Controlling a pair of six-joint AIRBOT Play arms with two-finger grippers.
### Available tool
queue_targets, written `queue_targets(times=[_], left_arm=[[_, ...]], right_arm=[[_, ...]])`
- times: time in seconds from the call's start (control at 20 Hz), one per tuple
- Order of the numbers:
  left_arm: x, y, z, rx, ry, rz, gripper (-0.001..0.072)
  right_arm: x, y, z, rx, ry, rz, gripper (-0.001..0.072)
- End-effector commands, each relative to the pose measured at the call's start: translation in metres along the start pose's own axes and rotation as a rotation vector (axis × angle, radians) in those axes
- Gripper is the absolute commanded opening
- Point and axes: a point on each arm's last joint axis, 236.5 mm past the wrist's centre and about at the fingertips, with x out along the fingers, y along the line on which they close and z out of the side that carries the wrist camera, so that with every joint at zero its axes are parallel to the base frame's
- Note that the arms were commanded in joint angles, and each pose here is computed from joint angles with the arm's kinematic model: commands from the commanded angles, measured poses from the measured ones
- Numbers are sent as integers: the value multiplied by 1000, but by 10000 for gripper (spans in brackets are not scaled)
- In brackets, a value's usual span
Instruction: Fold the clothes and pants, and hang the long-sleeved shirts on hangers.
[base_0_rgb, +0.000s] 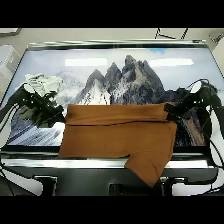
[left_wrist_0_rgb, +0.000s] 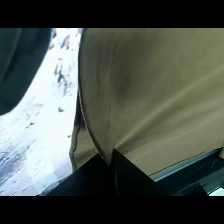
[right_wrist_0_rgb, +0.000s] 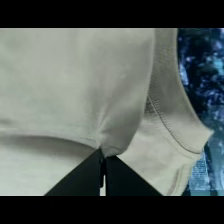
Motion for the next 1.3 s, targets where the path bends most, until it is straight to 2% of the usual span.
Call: queue_targets(times=[0.0, 0.05, 0.1, 0.15, 0.25, 0.3, 0.45, 0.75, 0.85, 0.9, 1.25], left_arm=[[10, 10, -2, -21, 6, 21, 47], [8, 10, -1, -20, 1, 22, 184], [2, 9, 1, -15, -12, 21, 419], [-10, 7, 3, -7, -35, 22, 459], [-44, 4, 5, 6, -122, 25, 459], [-60, 4, 0, 5, -158, 26, 459], [-68, 14, -38, -5, -162, 46, 441], [35, 55, -139, -89, -65, 4, 440], [51, 60, -153, -109, -54, -15, 425], [58, 59, -156, -113, -49, -32, 363], [76, 53, -158, -144, -49, -89, 367]], right_arm=[[2, -1, -3, 13, 11, -6, 36], [1, 1, -3, 14, 11, 5, 144], [-3, 2, -6, 11, 27, 19, 325], [-12, 2, -10, 2, 48, 44, 423], [-37, -13, -24, 17, 90, 84, 516], [-48, -29, -33, 56, 100, 83, 539], [-63, -72, -59, 150, 99, 29, 544], [-39, -83, -109, 160, 142, -4, 544], [-40, -83, -112, 160, 150, -2, 543], [-40, -81, -112, 160, 150, 2, 543], [-41, -76, -116, 157, 171, 25, 542]])
